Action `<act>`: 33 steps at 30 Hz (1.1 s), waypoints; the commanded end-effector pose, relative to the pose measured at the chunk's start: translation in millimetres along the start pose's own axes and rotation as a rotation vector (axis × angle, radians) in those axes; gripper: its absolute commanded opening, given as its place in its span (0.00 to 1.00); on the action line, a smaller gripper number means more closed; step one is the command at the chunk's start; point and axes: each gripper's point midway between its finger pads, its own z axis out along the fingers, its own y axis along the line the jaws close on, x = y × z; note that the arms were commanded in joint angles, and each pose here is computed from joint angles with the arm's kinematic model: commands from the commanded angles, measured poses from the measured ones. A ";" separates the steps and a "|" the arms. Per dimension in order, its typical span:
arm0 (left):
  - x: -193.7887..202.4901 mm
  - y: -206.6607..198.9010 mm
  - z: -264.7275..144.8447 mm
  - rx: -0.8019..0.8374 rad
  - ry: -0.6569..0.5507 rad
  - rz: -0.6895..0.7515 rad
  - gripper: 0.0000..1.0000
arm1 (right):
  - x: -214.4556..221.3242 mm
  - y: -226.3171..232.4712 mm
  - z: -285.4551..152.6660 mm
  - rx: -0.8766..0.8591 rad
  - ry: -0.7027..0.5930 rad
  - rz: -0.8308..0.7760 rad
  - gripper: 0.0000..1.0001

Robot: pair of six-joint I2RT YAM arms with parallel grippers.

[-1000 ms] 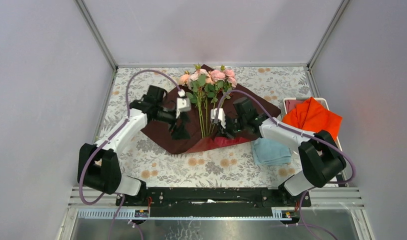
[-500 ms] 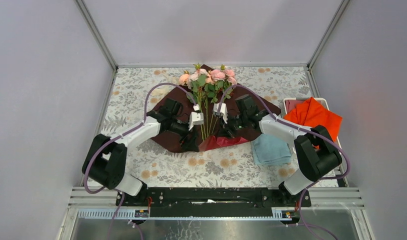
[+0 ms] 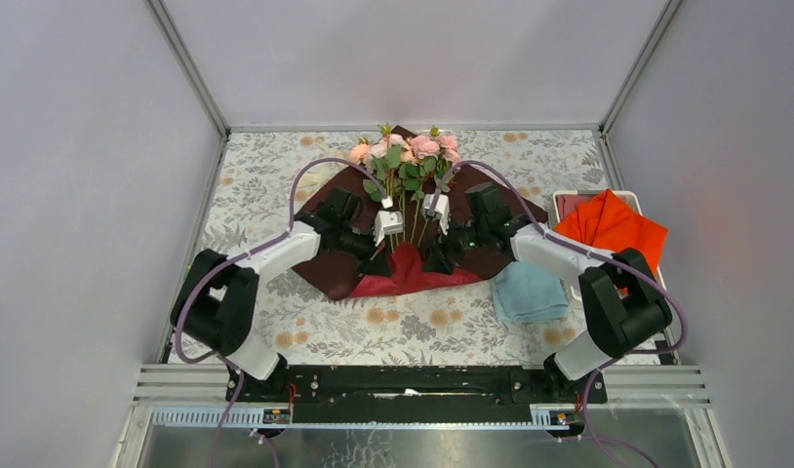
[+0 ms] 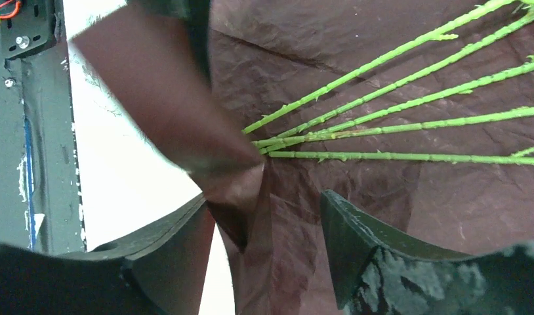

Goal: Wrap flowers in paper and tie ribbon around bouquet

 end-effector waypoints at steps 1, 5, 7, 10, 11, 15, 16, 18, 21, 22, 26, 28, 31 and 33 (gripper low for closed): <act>-4.0 39.4 -5.3 -0.122 0.002 -0.108 0.00 | -32.6 -1.7 -24.1 0.093 -0.113 0.003 0.69; 0.9 60.1 -7.0 -0.143 -0.020 -0.182 0.00 | -18.9 -11.3 -26.3 0.194 -0.107 0.126 0.72; 1.9 64.6 -6.1 -0.146 -0.015 -0.181 0.00 | -9.1 -24.8 -24.7 0.258 -0.107 0.188 0.73; 5.8 76.6 -4.6 -0.185 0.005 -0.175 0.00 | 3.6 -46.8 -22.3 0.346 -0.098 0.251 0.72; 7.1 80.8 -4.1 -0.196 0.014 -0.174 0.00 | 8.5 -55.1 -23.2 0.380 -0.093 0.273 0.71; 9.3 88.9 -2.4 -0.209 0.034 -0.189 0.00 | 23.7 -65.2 -22.4 0.408 -0.086 0.342 0.55; 8.4 91.2 -2.4 -0.216 0.036 -0.192 0.00 | 25.7 -65.2 -23.1 0.410 -0.085 0.355 0.45; 7.0 97.9 -3.6 -0.244 0.044 -0.196 0.03 | 28.9 -63.0 -25.7 0.415 -0.089 0.385 0.25; 6.8 114.3 -8.5 -0.319 0.070 -0.189 0.12 | 38.4 -57.6 -30.2 0.427 -0.071 0.440 0.04; 6.9 118.6 -10.5 -0.342 0.079 -0.187 0.14 | 43.2 -56.0 -30.6 0.437 -0.065 0.476 0.00; 6.7 129.1 -19.4 -0.410 0.108 -0.170 0.32 | 50.8 -56.3 -26.8 0.453 -0.082 0.554 0.00; 4.1 129.4 -25.7 -0.434 0.119 -0.158 0.47 | 51.5 -59.7 -25.9 0.467 -0.093 0.568 0.00; -10.5 124.5 -43.7 -0.481 0.118 -0.136 0.58 | 55.1 -67.6 -26.6 0.509 -0.087 0.588 0.00; -27.0 110.6 -54.9 -0.483 0.096 -0.098 0.59 | 57.5 -72.8 -26.3 0.530 -0.078 0.593 0.00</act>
